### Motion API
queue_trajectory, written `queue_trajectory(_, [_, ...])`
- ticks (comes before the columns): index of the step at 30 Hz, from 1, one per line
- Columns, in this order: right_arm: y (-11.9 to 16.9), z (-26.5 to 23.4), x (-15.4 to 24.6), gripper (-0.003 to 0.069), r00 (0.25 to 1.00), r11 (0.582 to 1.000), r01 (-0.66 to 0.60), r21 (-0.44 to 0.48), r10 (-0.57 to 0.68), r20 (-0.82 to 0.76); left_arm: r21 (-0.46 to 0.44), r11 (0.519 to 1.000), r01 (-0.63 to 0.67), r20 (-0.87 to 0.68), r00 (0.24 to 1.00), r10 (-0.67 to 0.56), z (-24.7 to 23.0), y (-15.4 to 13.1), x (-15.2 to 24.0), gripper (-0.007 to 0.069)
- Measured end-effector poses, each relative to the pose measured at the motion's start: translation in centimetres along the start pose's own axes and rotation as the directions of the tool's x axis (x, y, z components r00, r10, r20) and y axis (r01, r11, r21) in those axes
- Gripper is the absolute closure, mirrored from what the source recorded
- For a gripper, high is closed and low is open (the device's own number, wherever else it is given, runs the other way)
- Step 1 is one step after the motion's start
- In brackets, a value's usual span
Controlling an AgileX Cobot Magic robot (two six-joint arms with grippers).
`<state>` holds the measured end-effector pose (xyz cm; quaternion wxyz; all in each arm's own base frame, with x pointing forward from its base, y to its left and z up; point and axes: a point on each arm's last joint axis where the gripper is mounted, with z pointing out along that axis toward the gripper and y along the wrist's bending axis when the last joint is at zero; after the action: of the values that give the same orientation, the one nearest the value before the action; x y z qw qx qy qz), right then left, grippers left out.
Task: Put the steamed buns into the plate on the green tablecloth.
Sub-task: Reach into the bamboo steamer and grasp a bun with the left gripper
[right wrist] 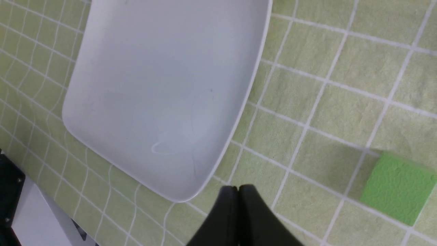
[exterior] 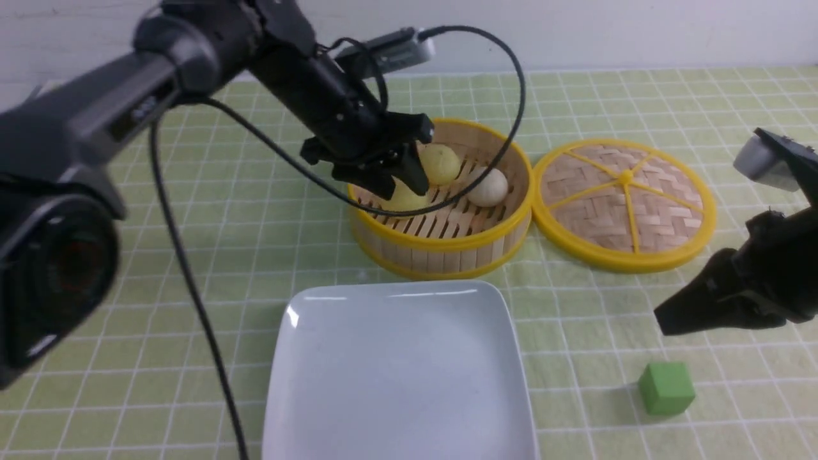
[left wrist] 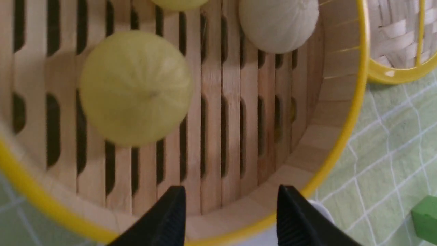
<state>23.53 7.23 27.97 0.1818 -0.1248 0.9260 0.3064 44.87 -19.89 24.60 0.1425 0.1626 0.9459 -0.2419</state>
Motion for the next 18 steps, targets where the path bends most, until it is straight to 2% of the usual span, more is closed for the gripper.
queue_trajectory(2, [0.0, 0.0, 0.0, 0.065, 1.0, 1.0, 0.0, 0.002, 0.0, 0.004, -0.04, 0.999, 0.007, -0.002, 1.0, -0.008, 1.7, 0.6, -1.7, 0.0216])
queue_trajectory(8, [-0.1, 0.0, -0.1, 0.0647, 1.0, 1.0, 0.001, 0.009, -0.001, 0.007, -0.169, 0.985, 0.037, 0.122, 0.992, -0.016, 3.0, 2.2, -4.5, 0.0212])
queue_trajectory(14, [-0.3, 0.0, -0.3, 0.0647, 1.0, 1.0, 0.003, 0.025, -0.004, 0.026, -0.252, 0.968, 0.013, 0.104, 0.994, 0.014, 4.1, 1.2, -4.2, 0.0215])
queue_trajectory(18, [-0.4, 0.0, -0.3, 0.0647, 1.0, 0.999, 0.009, 0.037, -0.01, 0.03, -0.256, 0.966, 0.035, 0.085, 0.996, -0.013, 5.1, 0.5, -3.8, 0.0215])
